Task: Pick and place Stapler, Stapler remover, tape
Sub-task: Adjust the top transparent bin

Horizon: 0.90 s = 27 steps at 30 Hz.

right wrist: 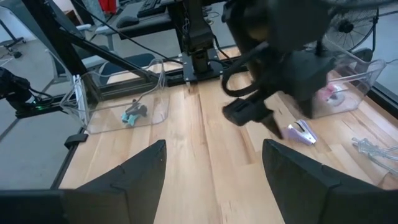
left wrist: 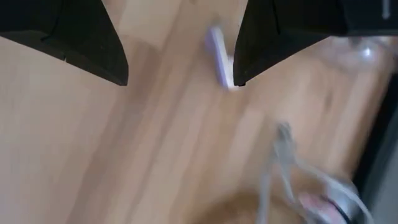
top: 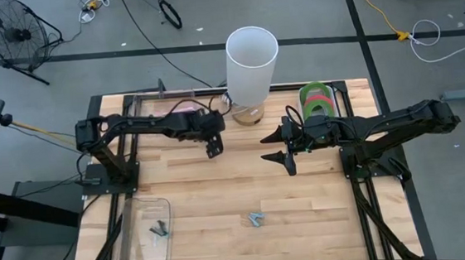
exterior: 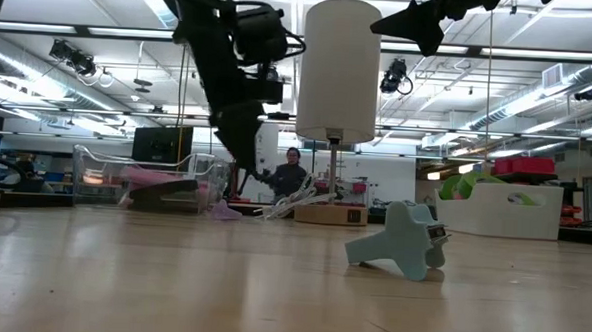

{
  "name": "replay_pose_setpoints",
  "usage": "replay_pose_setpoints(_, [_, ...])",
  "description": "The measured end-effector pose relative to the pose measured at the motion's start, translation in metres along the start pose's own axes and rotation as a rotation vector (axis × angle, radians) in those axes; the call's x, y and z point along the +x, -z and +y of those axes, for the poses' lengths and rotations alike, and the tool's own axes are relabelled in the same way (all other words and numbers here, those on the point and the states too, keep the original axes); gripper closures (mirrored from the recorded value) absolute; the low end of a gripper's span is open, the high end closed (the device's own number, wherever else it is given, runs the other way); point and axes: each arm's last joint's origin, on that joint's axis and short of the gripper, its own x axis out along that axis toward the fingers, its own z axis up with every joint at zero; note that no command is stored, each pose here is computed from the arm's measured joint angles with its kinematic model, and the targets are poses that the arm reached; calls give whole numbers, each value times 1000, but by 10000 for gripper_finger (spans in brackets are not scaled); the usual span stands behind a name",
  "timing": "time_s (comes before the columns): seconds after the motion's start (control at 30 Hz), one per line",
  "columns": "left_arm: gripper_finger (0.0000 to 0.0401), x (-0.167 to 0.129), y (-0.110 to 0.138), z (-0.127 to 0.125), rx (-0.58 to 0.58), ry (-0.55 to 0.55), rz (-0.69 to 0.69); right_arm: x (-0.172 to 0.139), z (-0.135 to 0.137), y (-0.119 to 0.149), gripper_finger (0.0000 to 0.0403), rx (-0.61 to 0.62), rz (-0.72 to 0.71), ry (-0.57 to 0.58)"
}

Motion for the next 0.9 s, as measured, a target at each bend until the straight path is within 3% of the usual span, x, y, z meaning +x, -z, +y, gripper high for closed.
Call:
replay_pose_setpoints(0.23, [113,-5,24,-9,73,32,233,0,0,0,140,0,0,0])
replay_pose_setpoints(0.33, [135,-3,32,-8,107,41,279,0,0,0,140,-1,0,0])
replay_pose_setpoints(0.6, [278,10,36,23,-32,3,285,0,0,0,140,-1,0,0])
replay_pose_setpoints(0.8, [383,15,36,43,-65,-12,286,0,0,0,140,0,1,1])
replay_pose_setpoints(0.9, [394,16,38,52,-91,-22,295,0,0,0,140,4,1,1])
